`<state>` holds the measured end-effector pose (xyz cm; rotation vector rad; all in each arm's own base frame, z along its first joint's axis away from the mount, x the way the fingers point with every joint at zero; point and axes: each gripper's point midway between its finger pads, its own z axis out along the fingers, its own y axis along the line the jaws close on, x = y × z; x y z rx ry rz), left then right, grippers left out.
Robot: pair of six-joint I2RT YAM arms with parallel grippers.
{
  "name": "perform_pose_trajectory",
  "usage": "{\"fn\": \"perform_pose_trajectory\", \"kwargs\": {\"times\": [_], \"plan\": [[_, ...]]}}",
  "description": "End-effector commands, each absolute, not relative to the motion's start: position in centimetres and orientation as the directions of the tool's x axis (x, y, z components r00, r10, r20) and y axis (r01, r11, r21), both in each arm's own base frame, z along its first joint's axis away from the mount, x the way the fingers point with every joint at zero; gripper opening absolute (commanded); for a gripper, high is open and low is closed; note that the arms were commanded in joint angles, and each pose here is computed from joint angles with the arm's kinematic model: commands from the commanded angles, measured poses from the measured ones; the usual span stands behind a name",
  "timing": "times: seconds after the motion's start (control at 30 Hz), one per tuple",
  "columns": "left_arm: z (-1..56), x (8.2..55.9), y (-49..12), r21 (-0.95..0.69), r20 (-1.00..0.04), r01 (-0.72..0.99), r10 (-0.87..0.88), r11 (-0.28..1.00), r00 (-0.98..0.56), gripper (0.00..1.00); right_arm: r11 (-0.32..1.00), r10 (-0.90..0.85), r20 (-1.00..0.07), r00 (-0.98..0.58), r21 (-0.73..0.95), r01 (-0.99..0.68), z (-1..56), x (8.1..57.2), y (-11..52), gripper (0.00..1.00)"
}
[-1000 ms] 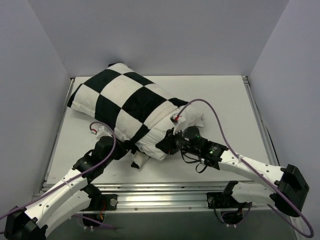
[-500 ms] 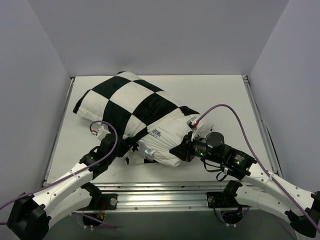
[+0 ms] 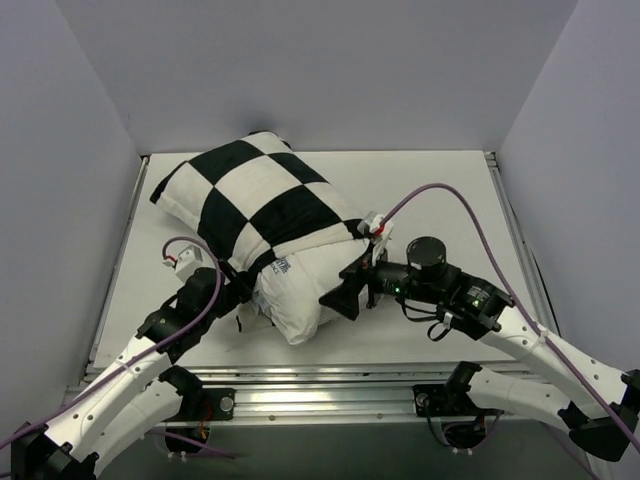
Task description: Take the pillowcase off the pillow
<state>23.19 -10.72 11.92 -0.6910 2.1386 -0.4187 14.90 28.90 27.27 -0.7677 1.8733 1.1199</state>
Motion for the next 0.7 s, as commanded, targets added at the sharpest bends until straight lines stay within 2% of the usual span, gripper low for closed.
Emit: {"fn": "perform_pose_trajectory", "kwargs": {"times": [0.0, 0.07, 0.17, 0.23, 0.37, 0.43, 0.47, 0.5, 0.57, 0.6, 0.67], "plan": [[15.6, 23.9, -10.8, -0.516, -0.664, -0.258, -0.572, 0.816, -0.482, 0.91, 0.648, -0.053, -0.9, -0.432, 0.298, -0.701, 28.6, 20.1, 25.9, 0.85], [15.9, 24.0, -10.7, -0.494, -0.672, -0.264, -0.557, 0.828, -0.488, 0.93, 0.799, -0.004, -0.895, -0.446, 0.265, -0.54, 28.0, 24.0, 22.7, 0.9], [16.1, 24.5, -11.0, -0.48, -0.682, -0.254, -0.539, 0.84, -0.494, 0.93, 0.902, 0.066, -0.866, -0.495, 0.264, -0.341, 25.4, 28.1, 19.3, 0.99], [16.2, 25.1, -11.3, -0.474, -0.691, -0.24, -0.527, 0.847, -0.496, 0.93, 0.918, 0.092, -0.849, -0.521, 0.276, -0.287, 23.4, 29.5, 18.5, 1.0], [16.8, 26.4, -12.0, -0.443, -0.714, -0.205, -0.482, 0.872, -0.508, 0.93, 0.904, 0.027, -0.792, -0.61, 0.28, -0.324, 18.1, 30.3, 19.8, 1.0], [16.7, 27.5, -12.6, -0.409, -0.737, -0.167, -0.432, 0.897, -0.52, 0.94, 0.867, -0.031, -0.74, -0.672, 0.314, -0.386, 14.8, 29.6, 21.5, 0.95], [17.1, 28.0, -13.2, -0.41, -0.737, -0.142, -0.419, 0.901, -0.531, 0.94, 0.845, -0.056, -0.71, -0.702, 0.34, -0.412, 13.5, 28.7, 22.2, 0.9], [17.3, 28.5, -13.7, -0.403, -0.743, -0.125, -0.404, 0.907, -0.534, 0.94, 0.785, -0.085, -0.679, -0.729, 0.405, -0.469, 12.0, 27.4, 23.8, 0.74], [16.6, 29.4, -14.9, -0.374, -0.733, -0.095, -0.357, 0.922, -0.578, 0.94, 0.724, -0.116, -0.65, -0.751, 0.462, -0.512, 11.3, 25.0, 25.6, 0.56], [16.7, 30.1, -15.5, -0.382, -0.737, -0.076, -0.353, 0.921, -0.577, 0.94, 0.711, -0.13, -0.641, -0.757, 0.472, -0.521, 10.6, 23.8, 26.1, 0.5], [15.9, 31.0, -16.8, -0.385, -0.734, -0.037, -0.33, 0.922, -0.593, 0.93, 0.675, -0.16, -0.646, -0.747, 0.48, -0.56, 11.2, 20.9, 28.2, 0.3]]}}
